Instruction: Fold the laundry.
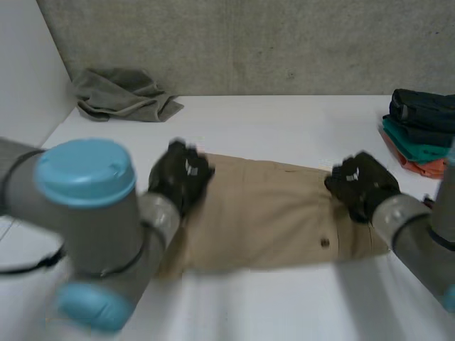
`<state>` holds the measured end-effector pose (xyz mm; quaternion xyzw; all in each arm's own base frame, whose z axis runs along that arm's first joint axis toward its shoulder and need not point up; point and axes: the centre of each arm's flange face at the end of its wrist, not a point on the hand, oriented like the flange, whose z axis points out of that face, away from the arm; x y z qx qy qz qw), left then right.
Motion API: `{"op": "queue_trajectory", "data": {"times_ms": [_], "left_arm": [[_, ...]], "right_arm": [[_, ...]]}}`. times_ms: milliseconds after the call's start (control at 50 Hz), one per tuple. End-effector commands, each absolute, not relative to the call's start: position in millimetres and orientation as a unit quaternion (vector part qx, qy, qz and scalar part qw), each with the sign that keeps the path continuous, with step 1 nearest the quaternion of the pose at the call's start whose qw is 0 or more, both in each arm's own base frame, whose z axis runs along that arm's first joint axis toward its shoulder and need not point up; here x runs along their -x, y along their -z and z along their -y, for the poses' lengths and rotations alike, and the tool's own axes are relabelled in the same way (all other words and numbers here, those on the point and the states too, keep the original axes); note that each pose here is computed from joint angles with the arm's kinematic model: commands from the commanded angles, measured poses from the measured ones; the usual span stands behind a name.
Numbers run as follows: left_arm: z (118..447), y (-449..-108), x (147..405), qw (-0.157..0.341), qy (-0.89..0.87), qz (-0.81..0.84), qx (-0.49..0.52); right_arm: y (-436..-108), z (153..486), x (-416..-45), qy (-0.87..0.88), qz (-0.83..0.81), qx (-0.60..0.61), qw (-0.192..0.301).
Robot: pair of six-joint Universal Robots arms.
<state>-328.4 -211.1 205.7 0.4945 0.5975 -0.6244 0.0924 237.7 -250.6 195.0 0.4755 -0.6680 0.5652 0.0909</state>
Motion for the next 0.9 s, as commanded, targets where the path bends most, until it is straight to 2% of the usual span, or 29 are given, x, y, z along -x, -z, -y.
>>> {"op": "queue_trajectory", "data": {"times_ms": [20, 40, 160, 280, 360, 400, 460, 520, 660, 820, 900], "left_arm": [[294.7, -190.7, 370.2, 0.156, 0.737, -0.497, -0.430], [312.7, -182.4, 378.2, 0.169, 0.758, -0.476, -0.412], [350.9, -154.3, 395.3, 0.187, 0.790, -0.446, -0.377], [356.9, -127.3, 398.5, 0.174, 0.786, -0.445, -0.393], [344.7, -136.4, 401.6, 0.154, 0.789, -0.436, -0.405], [337.8, -160.8, 398.5, 0.146, 0.801, -0.430, -0.391], [317.4, -182.9, 390.8, 0.115, 0.806, -0.441, -0.378], [303.2, -186.1, 384.2, 0.092, 0.800, -0.460, -0.376], [259.7, -207.2, 354.4, 0.033, 0.786, -0.507, -0.351], [225.5, -202.3, 335.6, -0.045, 0.752, -0.570, -0.327], [221.4, -197.0, 333.5, -0.055, 0.738, -0.588, -0.326]], "right_arm": [[-173.7, 314.0, -258.4, -0.642, 0.622, -0.427, 0.138], [-161.7, 328.6, -261.5, -0.644, 0.618, -0.423, 0.153], [-136.8, 369.1, -270.3, -0.659, 0.598, -0.409, 0.200], [-134.5, 389.3, -277.9, -0.710, 0.566, -0.370, 0.198], [-145.7, 387.5, -274.4, -0.726, 0.572, -0.340, 0.173], [-164.6, 380.6, -270.1, -0.734, 0.579, -0.321, 0.152], [-203.6, 354.4, -263.5, -0.729, 0.597, -0.318, 0.109], [-212.4, 336.0, -257.8, -0.699, 0.627, -0.334, 0.085], [-184.7, 302.5, -214.7, -0.541, 0.777, -0.320, 0.034], [-163.3, 299.2, -204.9, -0.535, 0.789, -0.303, 0.012], [-151.5, 302.5, -204.1, -0.531, 0.792, -0.301, 0.004]]}}
